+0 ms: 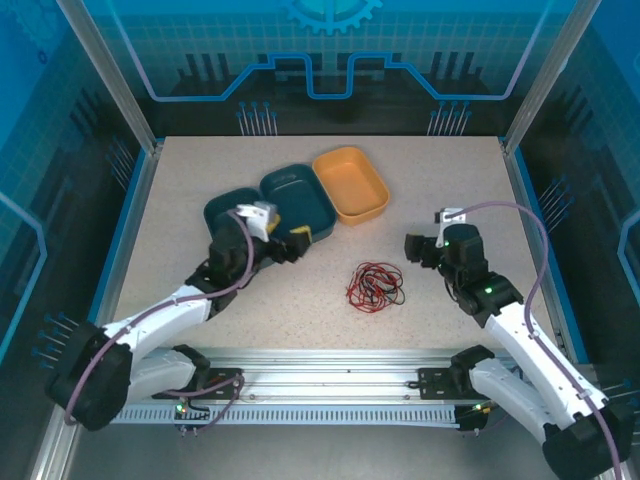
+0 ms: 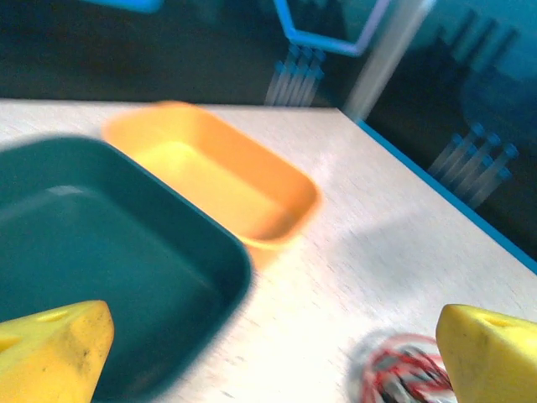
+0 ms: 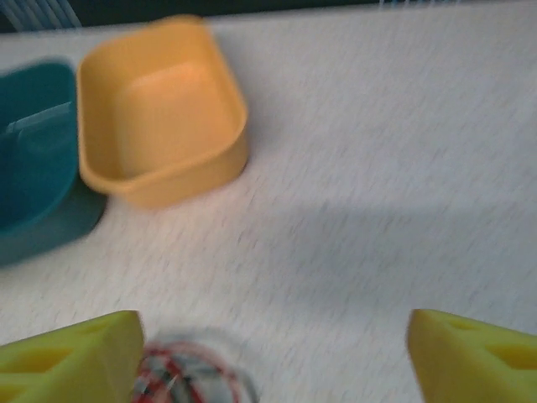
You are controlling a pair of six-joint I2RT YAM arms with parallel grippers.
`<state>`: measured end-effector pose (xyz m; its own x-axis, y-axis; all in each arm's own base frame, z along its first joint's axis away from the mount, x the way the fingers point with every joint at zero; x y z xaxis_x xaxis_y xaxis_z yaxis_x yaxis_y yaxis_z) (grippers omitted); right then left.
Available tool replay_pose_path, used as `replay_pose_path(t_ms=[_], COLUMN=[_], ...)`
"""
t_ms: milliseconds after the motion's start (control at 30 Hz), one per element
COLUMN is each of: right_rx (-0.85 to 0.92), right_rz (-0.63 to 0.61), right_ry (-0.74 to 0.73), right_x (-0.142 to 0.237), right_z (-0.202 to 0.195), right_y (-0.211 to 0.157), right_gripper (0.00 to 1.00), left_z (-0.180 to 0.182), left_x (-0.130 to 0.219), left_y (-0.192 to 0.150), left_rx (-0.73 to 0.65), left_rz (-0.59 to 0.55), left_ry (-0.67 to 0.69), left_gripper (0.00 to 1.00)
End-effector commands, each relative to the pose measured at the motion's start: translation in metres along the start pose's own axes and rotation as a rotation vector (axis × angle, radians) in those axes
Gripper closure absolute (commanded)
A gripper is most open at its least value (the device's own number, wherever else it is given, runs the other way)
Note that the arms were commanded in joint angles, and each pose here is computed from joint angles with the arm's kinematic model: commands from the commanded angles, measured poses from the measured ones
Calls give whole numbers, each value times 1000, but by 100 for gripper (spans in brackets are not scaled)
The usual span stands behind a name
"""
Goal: Untangle the cables
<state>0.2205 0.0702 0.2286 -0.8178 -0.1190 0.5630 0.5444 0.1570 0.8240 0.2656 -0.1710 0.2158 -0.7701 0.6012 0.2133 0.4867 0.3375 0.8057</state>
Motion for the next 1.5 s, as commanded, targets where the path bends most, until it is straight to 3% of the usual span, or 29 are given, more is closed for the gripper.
replay_pose_path(t_ms=[0, 300, 633, 1000, 1100, 1200, 1333, 1467], right_rx=[-6, 108, 133, 48, 30, 25, 24, 11], right_rz=[248, 416, 500, 543, 554, 549, 520, 464], right_ry=[59, 190, 97, 150, 161, 173, 174, 165], right_x=[11, -1, -34, -71, -77, -77, -66, -47], right_z=[20, 64, 62, 66, 68, 71, 69, 64], right_y=[-34, -51, -52, -53, -54, -47, -33, -11], right_gripper=[25, 38, 43, 46, 56, 73, 87, 95], left_z=[-20, -48, -48, -49, -51, -51, -50, -43], left_x=[-12, -33, -58, -63, -67, -74, -83, -87], left_y=[-29, -89, -120, -137, -143, -146, -144, -140], left_rx=[44, 80, 86, 14, -22, -41, -64, -71], left_rz=[110, 314, 429, 542, 560, 566, 546, 508], left_ry=[-25, -155, -238, -247, -241, -232, -200, -119], left_gripper=[1, 1, 1, 18, 21, 32, 47, 77])
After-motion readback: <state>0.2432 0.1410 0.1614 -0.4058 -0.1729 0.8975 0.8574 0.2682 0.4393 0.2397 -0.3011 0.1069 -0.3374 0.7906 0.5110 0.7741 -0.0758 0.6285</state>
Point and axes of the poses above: each hand's point on the last joint's axis, 136 mm out from that joint toward the fingers, its own x axis back along the fingers, its own z axis along the line the jaws close on, y = z × x, the point moved 7 cm from there along x, back along the fingers, and after that the axes turned 13 degrees about x, right-handed, at the moved point
